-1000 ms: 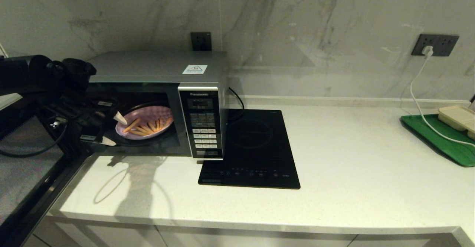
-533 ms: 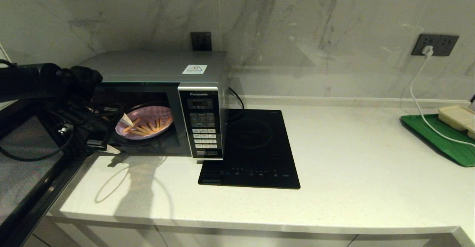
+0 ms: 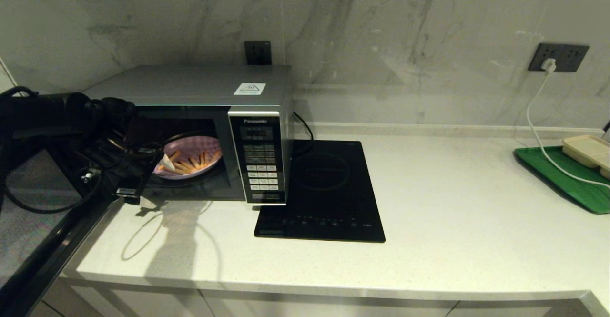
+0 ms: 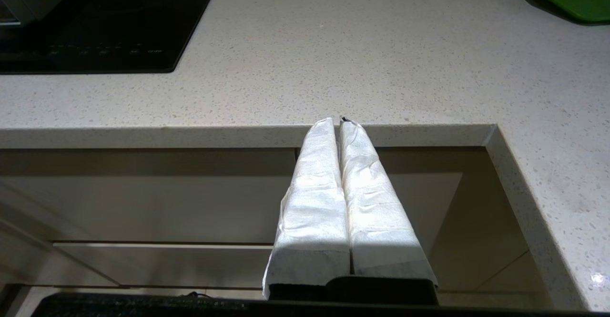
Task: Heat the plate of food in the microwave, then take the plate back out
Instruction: Take the plate out of the microwave
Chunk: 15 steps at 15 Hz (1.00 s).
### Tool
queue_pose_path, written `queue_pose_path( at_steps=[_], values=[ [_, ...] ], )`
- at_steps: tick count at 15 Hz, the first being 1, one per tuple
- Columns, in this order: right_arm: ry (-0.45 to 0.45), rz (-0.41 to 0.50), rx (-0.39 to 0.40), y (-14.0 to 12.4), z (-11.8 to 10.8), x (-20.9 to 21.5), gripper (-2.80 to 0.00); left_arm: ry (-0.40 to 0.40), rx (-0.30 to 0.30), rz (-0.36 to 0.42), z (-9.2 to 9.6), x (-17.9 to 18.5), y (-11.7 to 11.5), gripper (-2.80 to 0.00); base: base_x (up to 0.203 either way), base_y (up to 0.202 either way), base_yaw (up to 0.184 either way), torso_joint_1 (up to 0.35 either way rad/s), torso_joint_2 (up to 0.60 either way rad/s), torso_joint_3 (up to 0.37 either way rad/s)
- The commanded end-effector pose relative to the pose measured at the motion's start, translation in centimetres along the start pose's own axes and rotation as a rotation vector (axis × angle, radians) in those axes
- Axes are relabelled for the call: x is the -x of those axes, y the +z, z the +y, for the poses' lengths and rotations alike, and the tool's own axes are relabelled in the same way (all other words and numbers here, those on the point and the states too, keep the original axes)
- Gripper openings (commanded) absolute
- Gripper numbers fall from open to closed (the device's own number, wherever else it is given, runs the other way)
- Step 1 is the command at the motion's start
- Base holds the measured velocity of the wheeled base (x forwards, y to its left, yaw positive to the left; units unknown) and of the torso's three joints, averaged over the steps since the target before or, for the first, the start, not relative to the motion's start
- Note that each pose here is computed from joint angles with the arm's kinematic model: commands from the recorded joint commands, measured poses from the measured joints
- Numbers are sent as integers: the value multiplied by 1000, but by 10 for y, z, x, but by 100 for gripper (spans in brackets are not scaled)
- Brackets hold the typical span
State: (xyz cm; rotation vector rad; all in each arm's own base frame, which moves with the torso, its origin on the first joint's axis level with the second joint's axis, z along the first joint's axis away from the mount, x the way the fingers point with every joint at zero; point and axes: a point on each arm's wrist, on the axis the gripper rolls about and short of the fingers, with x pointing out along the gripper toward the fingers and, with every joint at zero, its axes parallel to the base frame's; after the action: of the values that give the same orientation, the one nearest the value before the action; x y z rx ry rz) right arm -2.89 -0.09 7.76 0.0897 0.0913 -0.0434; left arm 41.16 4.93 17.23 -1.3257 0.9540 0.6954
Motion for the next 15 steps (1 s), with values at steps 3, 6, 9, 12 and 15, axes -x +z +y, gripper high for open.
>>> queue_pose_path(
  at_steps=[3,6,9,12,15],
  values=[
    [-1,0,0,0,0,0,-280,21,9,5,1,-9,1,0,0,0,0,0,0,0],
    [-1,0,0,0,0,0,-280,30,10,7,2,-12,1,0,0,0,0,0,0,0],
    [0,0,1,0,0,0,-280,37,9,8,2,-15,2,0,0,0,0,0,0,0],
    [-1,0,0,0,0,0,-280,47,9,6,3,-18,1,0,0,0,0,0,0,0],
    [2,-15,-1,0,0,-1,-280,45,8,6,3,-17,1,0,0,0,0,0,0,0]
  ],
)
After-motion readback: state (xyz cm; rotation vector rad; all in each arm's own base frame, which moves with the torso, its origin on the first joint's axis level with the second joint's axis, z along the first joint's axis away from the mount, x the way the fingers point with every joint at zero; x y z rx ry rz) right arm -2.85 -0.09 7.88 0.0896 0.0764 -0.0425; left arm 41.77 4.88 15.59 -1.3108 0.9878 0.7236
